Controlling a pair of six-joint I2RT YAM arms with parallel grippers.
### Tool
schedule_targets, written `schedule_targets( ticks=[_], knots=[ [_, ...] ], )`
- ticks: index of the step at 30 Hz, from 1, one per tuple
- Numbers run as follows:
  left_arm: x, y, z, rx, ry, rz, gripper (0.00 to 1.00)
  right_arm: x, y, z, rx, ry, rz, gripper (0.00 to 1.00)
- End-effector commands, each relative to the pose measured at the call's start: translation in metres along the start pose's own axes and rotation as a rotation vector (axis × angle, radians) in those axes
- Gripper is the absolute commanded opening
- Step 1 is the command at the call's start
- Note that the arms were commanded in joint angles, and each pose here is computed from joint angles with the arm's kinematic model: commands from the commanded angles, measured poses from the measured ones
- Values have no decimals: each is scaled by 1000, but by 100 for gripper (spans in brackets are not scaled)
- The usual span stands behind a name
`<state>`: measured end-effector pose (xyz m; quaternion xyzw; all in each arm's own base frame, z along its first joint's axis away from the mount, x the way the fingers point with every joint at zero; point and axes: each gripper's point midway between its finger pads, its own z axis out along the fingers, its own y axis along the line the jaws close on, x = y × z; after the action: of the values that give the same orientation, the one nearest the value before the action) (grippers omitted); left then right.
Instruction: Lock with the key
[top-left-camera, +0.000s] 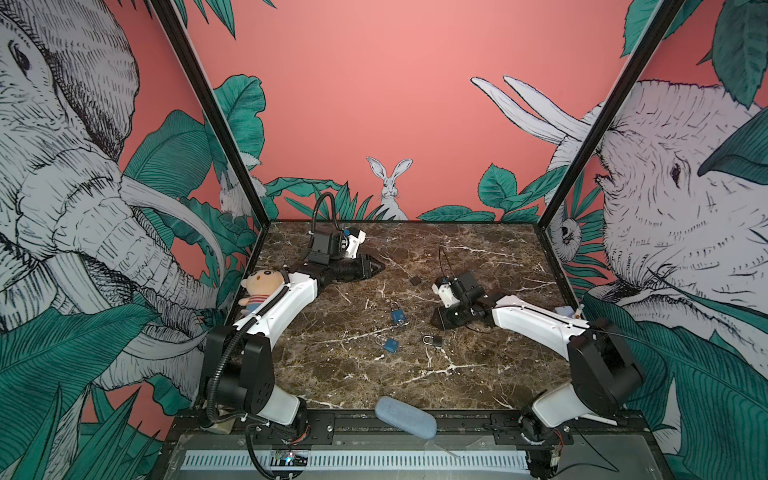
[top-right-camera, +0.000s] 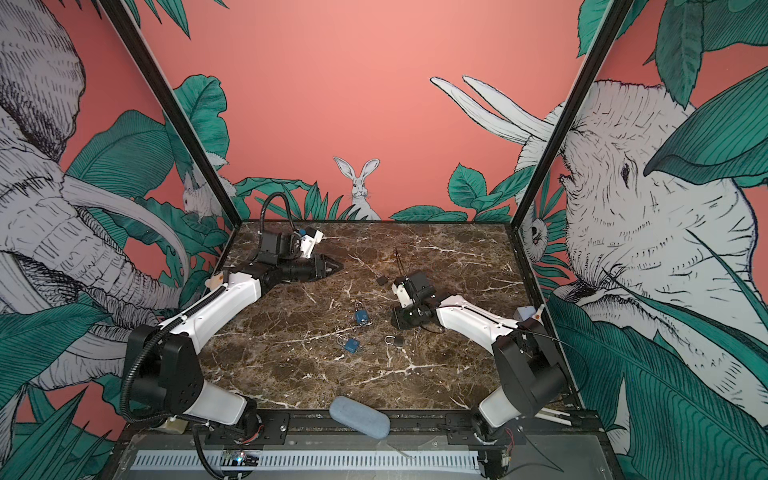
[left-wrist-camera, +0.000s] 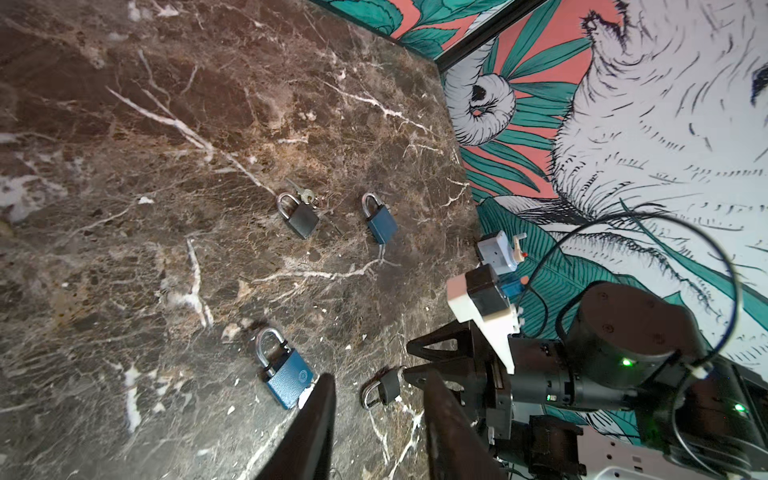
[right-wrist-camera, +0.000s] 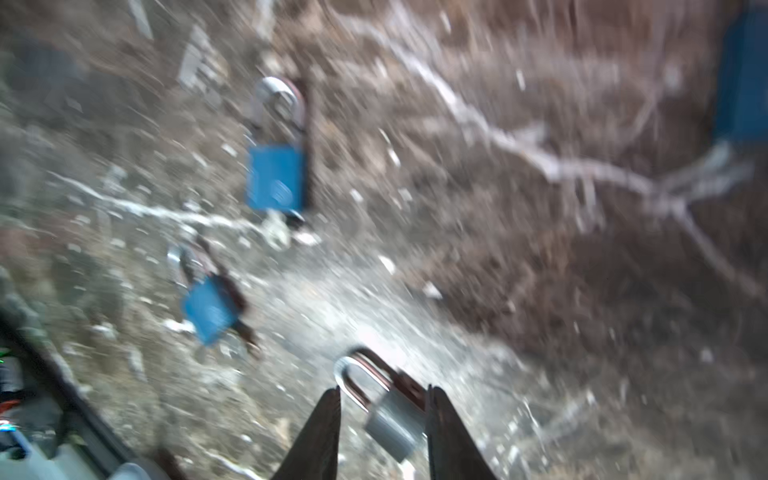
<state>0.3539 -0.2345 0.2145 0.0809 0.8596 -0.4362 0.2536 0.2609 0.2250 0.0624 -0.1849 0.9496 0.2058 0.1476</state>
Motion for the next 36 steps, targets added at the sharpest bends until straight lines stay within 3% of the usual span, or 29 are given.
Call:
schedule_targets(
  ticks=[1, 36],
  knots=[
    [-1, -9, 1, -13, -6, 16, 38, 6, 1, -6, -17, -7, -23, 37],
    [-2, -18, 12, 52, 0, 6, 38, 28, 2, 23, -94, 17, 43, 46]
  ],
)
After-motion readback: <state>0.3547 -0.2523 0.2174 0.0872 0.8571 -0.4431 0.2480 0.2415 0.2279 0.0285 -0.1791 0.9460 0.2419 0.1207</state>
